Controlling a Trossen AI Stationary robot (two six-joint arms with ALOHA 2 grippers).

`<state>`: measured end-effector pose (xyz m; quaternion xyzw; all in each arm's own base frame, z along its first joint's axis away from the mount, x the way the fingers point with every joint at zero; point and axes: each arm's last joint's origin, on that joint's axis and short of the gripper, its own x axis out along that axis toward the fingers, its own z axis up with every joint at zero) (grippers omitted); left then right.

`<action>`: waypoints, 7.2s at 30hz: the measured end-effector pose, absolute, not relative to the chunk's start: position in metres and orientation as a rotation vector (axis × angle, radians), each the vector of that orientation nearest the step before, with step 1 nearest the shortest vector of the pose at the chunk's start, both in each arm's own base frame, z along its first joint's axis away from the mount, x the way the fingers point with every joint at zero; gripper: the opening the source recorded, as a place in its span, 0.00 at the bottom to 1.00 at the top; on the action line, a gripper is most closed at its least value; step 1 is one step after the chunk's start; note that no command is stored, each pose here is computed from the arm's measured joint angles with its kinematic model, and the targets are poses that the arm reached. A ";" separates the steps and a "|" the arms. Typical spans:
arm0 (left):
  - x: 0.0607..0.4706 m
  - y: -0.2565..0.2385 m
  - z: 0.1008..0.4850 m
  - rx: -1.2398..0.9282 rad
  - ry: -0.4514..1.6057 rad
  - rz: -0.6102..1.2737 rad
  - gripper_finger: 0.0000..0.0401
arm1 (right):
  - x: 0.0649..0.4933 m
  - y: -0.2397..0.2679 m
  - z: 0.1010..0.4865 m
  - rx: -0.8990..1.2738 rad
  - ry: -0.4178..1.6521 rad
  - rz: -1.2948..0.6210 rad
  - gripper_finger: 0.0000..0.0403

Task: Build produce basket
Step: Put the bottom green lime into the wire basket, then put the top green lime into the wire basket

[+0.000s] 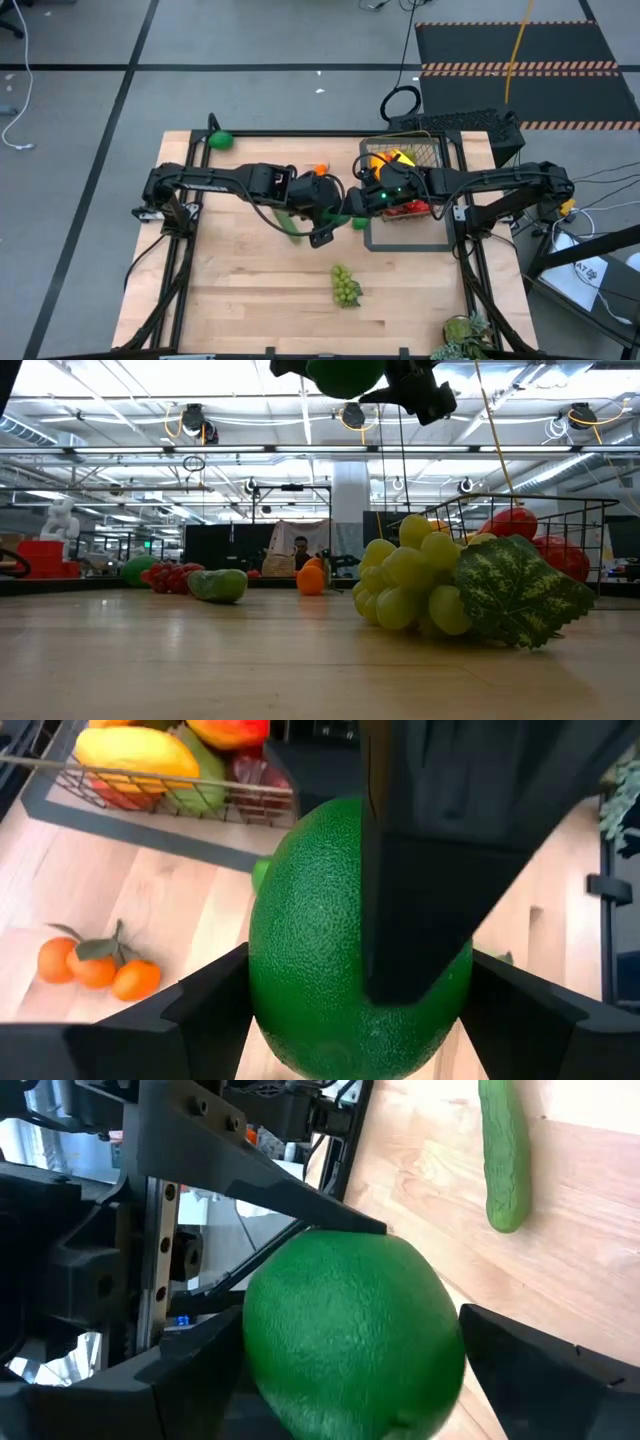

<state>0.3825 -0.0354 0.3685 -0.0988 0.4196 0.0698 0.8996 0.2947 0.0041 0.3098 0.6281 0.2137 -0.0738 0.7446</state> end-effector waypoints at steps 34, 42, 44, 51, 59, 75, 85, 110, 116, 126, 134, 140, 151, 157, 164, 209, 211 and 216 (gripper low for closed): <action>0.351 -0.035 0.352 -0.159 1.212 0.262 0.94 | 0.263 -0.013 0.330 1.359 0.521 -0.074 0.77; 0.352 -0.016 0.352 -0.252 1.199 0.358 0.88 | 0.214 -0.031 0.344 1.308 0.521 -0.191 0.77; 0.353 -0.010 0.352 -0.301 1.187 0.401 0.87 | 0.200 -0.037 0.347 1.284 0.507 -0.237 0.77; 0.356 -0.002 0.353 -0.400 1.135 0.471 0.80 | 0.157 -0.060 0.343 1.153 0.469 -0.600 0.77; 0.361 0.007 0.355 -0.440 1.072 0.493 0.70 | 0.138 -0.094 0.333 1.028 0.507 -0.820 0.77; 0.360 0.021 0.355 -0.517 1.066 0.549 0.56 | 0.134 -0.168 0.291 0.740 0.859 -0.974 0.77; 0.358 0.016 0.354 -0.558 1.070 0.576 0.56 | 0.127 -0.181 0.288 0.636 0.893 -1.143 0.86; 0.324 0.073 0.355 -0.325 1.352 0.455 0.56 | 0.134 -0.194 0.289 0.838 0.654 -1.202 0.79; 0.321 0.086 0.355 -0.325 1.364 0.411 0.56 | 0.140 -0.203 0.267 0.956 0.751 -1.237 0.55; 0.319 0.088 0.354 -0.290 1.380 0.371 0.56 | 0.141 -0.190 0.279 1.145 0.614 -1.200 0.35; 0.320 0.098 0.355 -0.281 1.349 0.374 0.56 | 0.116 -0.157 0.315 1.164 0.414 -1.196 0.35; 0.315 0.125 0.356 -0.317 1.297 0.413 0.56 | 0.101 -0.126 0.338 1.109 0.311 -1.097 0.36; 0.276 0.192 0.355 -0.498 1.284 0.516 0.56 | 0.093 -0.101 0.351 0.957 0.313 -0.948 0.36; 0.241 0.226 0.352 -0.571 1.348 0.582 0.56 | 0.098 -0.102 0.350 0.863 0.380 -0.865 0.36; 0.202 0.268 0.319 -0.708 1.466 0.711 0.56 | 0.104 -0.107 0.349 0.681 0.455 -0.804 0.36; 0.163 0.282 0.173 -0.130 1.851 0.648 0.90 | 0.138 -0.109 0.380 0.774 0.082 -0.530 0.36; 0.163 0.282 0.173 -0.131 1.849 0.645 0.90 | 0.141 -0.106 0.380 0.789 0.087 -0.510 0.36; 0.161 0.283 0.172 -0.171 1.825 0.643 0.90 | 0.148 -0.098 0.380 0.801 0.109 -0.458 0.36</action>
